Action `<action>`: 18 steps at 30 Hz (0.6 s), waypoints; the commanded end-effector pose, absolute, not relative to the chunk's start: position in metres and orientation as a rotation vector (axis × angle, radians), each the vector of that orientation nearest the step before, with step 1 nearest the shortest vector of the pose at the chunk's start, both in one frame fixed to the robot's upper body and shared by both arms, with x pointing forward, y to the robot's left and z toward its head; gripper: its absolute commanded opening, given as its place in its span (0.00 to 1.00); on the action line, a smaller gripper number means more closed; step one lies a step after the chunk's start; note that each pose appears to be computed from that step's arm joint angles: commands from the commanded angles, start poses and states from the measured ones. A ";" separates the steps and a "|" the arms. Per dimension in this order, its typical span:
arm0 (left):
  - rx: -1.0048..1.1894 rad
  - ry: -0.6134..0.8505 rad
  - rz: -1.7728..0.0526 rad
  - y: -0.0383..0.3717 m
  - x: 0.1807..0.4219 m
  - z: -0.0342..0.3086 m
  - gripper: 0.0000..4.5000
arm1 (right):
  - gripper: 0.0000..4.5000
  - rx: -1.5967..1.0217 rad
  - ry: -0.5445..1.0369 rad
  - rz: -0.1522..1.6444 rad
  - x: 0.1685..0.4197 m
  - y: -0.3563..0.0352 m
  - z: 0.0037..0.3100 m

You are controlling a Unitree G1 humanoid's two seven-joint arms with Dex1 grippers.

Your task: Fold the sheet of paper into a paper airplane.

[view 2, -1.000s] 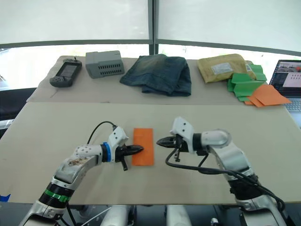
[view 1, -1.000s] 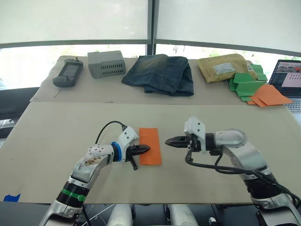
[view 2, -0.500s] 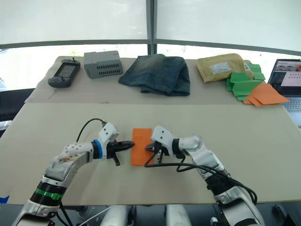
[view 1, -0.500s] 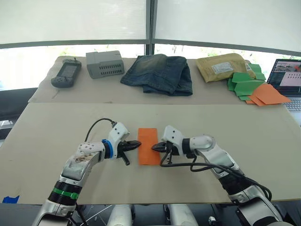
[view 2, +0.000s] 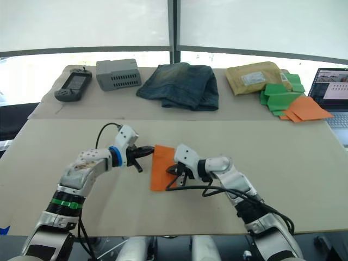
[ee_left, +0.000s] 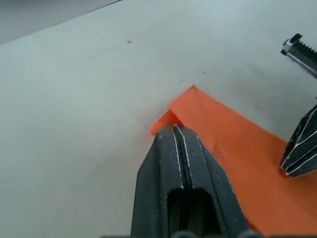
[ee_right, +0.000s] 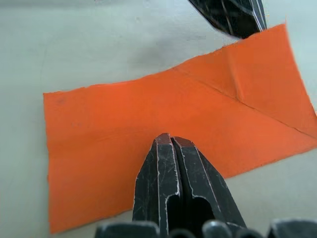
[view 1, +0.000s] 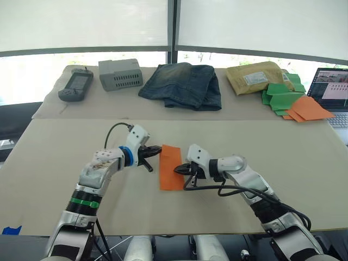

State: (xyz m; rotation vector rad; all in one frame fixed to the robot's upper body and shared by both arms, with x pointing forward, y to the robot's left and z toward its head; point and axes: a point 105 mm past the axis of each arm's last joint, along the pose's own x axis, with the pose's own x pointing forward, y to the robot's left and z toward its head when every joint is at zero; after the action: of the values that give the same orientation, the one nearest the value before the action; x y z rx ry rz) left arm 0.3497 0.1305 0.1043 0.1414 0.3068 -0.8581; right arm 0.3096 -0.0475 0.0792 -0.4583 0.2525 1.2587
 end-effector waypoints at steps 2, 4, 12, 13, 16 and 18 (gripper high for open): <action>0.160 0.254 -0.886 0.136 0.345 0.124 0.00 | 0.00 -0.391 0.172 1.247 0.311 -0.057 0.116; 0.171 0.267 -0.903 0.136 0.342 0.120 0.00 | 0.00 -0.360 0.147 1.251 0.308 -0.063 0.133; 0.157 0.268 -1.002 0.108 0.332 0.112 0.00 | 0.00 -0.355 0.188 1.212 0.298 -0.093 0.147; 0.150 0.263 -1.022 0.103 0.331 0.113 0.00 | 0.00 -0.361 0.197 1.193 0.299 -0.097 0.147; 0.150 0.274 -1.077 0.094 0.323 0.110 0.00 | 0.00 -0.362 0.218 1.147 0.301 -0.107 0.145; 0.147 0.292 -1.110 0.090 0.317 0.107 0.00 | 0.00 -0.362 0.228 1.126 0.301 -0.111 0.144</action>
State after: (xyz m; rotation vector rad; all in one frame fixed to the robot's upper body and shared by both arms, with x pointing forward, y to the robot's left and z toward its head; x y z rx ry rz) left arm 0.3228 0.0966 0.0973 0.1374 0.3274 -1.0625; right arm 0.3019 -0.1078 0.1300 -0.3508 0.2745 1.1445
